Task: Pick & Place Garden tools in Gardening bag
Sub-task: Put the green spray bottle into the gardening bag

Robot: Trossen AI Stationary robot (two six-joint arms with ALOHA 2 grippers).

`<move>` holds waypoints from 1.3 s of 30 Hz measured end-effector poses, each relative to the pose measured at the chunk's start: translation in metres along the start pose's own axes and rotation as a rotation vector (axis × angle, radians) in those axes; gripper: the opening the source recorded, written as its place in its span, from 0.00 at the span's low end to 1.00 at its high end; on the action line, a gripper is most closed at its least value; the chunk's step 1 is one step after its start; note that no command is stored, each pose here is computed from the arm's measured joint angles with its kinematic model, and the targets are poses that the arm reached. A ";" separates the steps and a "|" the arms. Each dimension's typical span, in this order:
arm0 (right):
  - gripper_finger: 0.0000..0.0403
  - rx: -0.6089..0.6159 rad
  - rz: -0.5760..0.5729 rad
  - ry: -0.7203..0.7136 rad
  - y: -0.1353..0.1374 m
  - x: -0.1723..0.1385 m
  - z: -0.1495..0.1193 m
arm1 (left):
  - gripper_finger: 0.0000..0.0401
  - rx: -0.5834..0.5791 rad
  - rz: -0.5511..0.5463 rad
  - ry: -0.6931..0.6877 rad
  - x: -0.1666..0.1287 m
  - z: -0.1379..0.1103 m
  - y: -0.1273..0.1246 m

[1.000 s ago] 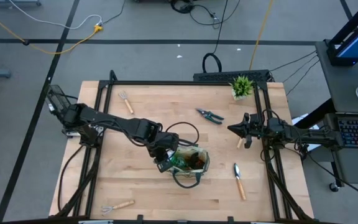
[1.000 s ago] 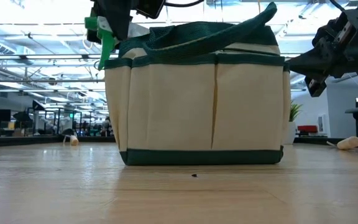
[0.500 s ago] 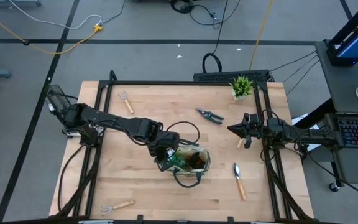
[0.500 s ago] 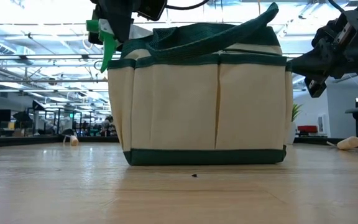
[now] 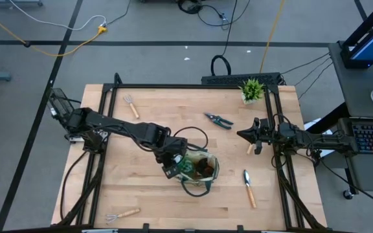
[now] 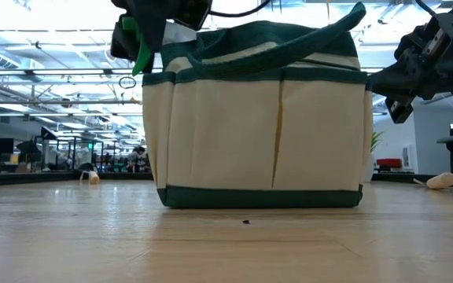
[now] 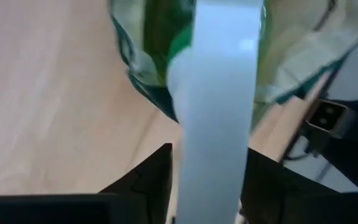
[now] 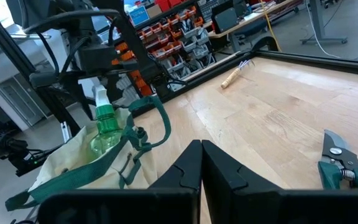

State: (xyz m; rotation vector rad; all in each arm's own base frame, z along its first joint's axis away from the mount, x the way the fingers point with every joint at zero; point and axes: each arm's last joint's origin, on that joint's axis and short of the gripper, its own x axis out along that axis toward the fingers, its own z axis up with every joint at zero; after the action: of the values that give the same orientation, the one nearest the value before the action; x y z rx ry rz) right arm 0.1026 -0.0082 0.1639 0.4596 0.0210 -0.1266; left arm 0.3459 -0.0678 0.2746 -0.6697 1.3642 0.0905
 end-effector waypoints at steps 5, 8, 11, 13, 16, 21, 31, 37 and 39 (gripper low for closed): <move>0.00 0.000 0.000 0.000 0.000 0.000 0.000 | 0.43 -0.044 -0.083 0.062 -0.003 0.003 0.003; 0.00 0.000 0.000 0.000 0.000 0.000 0.000 | 0.43 -0.062 -0.109 0.079 -0.004 0.005 0.006; 0.00 0.000 0.000 0.000 0.000 0.000 0.000 | 0.43 -0.082 -0.119 0.083 -0.005 0.007 0.008; 0.00 0.000 0.000 0.000 0.000 0.000 0.000 | 0.44 -0.087 -0.126 0.087 -0.006 0.008 0.009; 0.00 0.000 0.001 0.000 0.000 0.000 0.000 | 0.44 -0.098 -0.129 0.087 -0.007 0.010 0.011; 0.00 0.000 0.001 0.000 0.000 0.000 0.000 | 0.44 -0.112 -0.128 0.085 -0.008 0.011 0.013; 0.00 0.000 0.001 0.000 0.000 0.000 0.000 | 0.44 -0.136 -0.110 0.062 -0.024 0.005 0.017; 0.00 0.027 0.001 0.001 0.000 0.000 0.000 | 0.44 -0.168 -0.066 -0.009 -0.048 -0.003 0.024; 0.00 0.041 0.001 0.001 0.000 0.000 0.000 | 0.44 -0.174 -0.053 -0.034 -0.055 -0.006 0.025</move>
State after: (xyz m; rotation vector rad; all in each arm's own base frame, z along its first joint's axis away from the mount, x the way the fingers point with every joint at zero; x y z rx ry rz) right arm 0.1028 -0.0082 0.1638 0.5007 0.0196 -0.1261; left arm 0.3166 -0.0330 0.3148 -0.8463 1.3149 0.1788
